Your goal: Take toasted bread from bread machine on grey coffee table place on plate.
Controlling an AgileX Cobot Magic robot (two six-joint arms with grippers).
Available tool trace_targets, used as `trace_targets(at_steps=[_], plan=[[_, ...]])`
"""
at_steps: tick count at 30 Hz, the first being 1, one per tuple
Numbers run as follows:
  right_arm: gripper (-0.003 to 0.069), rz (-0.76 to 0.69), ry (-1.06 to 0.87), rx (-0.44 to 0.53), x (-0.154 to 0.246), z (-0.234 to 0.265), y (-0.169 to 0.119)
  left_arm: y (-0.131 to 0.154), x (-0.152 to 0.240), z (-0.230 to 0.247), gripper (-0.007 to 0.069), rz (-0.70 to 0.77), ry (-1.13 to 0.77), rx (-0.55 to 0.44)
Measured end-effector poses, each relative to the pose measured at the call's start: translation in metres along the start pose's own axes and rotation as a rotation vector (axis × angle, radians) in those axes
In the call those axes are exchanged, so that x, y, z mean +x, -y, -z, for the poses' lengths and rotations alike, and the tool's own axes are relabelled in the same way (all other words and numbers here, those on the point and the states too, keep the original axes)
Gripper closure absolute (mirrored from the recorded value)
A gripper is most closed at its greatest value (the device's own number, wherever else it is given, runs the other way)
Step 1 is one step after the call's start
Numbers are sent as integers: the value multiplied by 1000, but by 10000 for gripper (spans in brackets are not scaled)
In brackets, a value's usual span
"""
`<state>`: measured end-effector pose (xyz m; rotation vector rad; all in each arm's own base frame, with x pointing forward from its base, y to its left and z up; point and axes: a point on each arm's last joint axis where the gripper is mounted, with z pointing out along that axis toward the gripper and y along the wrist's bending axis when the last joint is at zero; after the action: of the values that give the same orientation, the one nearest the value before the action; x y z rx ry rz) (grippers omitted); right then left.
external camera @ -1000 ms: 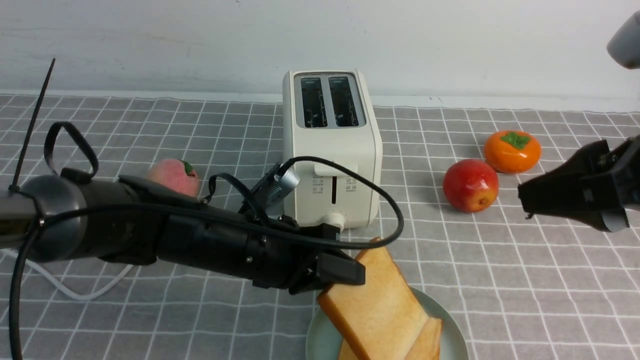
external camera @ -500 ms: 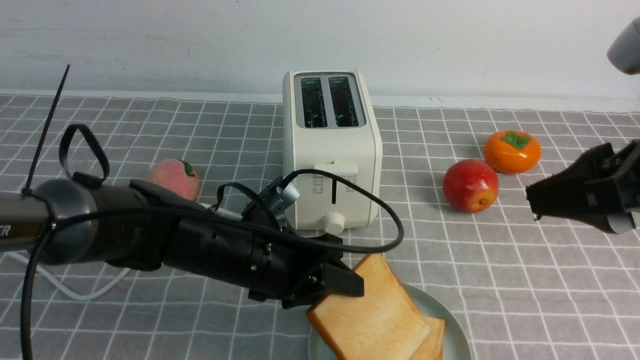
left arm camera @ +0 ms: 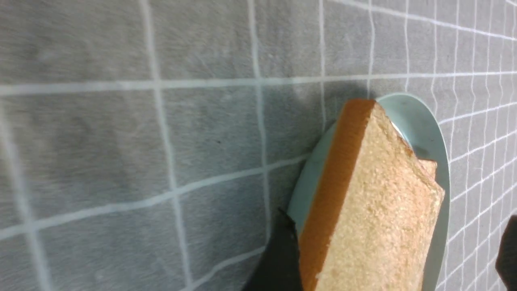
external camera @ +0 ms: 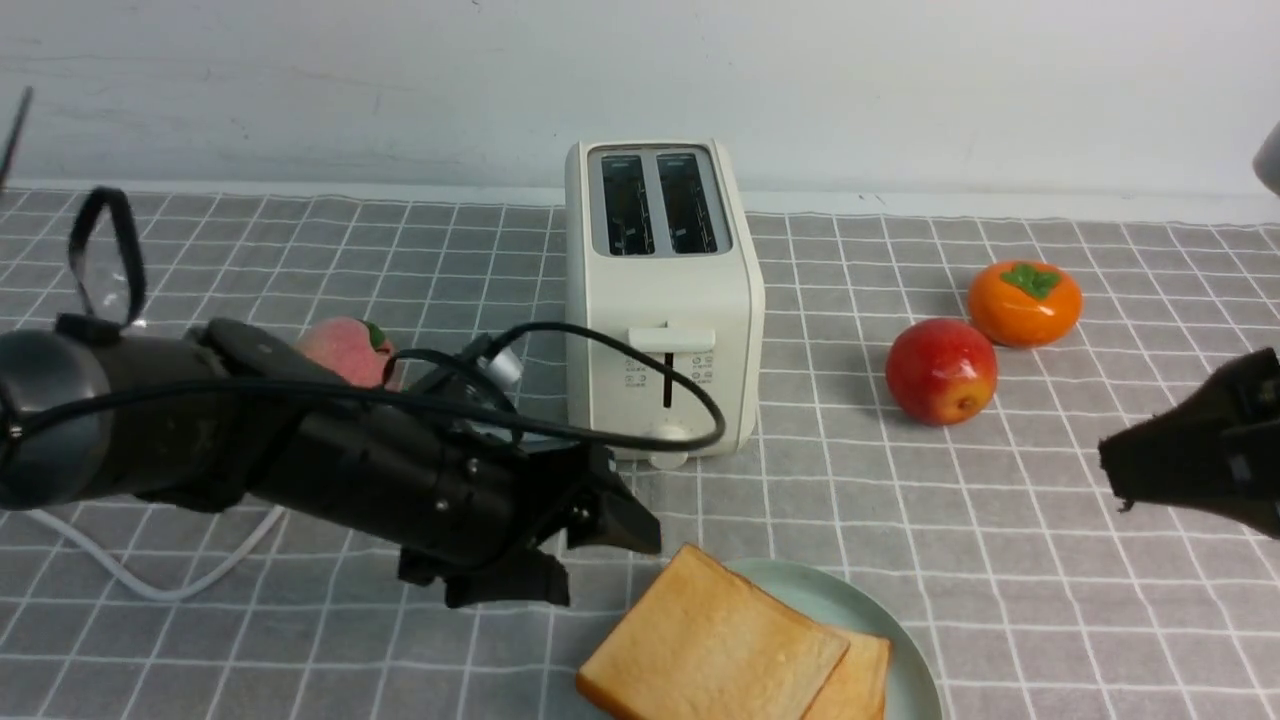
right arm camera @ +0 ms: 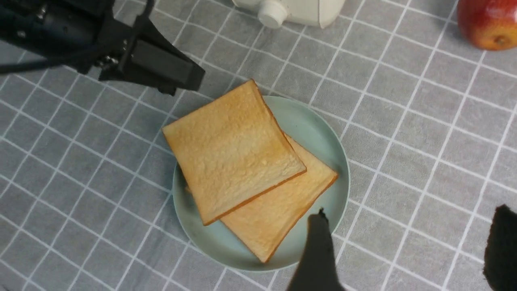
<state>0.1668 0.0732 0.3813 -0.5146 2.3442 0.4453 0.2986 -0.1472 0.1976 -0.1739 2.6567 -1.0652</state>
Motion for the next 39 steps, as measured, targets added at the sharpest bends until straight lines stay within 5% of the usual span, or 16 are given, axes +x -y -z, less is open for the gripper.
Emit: trace_targets(at_steps=[9,14,22,25,31,39], plan=[[227,-14,283,66,69,12,-1,20,18,77,114,-29,57,-177],[341,-11,513,89,107,26,-3,34,42,122,209,-96,75,-206],[655,25,642,117,149,29,-3,32,117,185,525,-209,227,-127],[678,12,598,109,156,21,-2,15,145,190,627,-229,260,-115],[678,-41,566,98,162,10,1,-20,184,194,639,-323,412,-139],[677,-42,571,98,162,11,1,-23,186,207,639,-420,596,-153]])
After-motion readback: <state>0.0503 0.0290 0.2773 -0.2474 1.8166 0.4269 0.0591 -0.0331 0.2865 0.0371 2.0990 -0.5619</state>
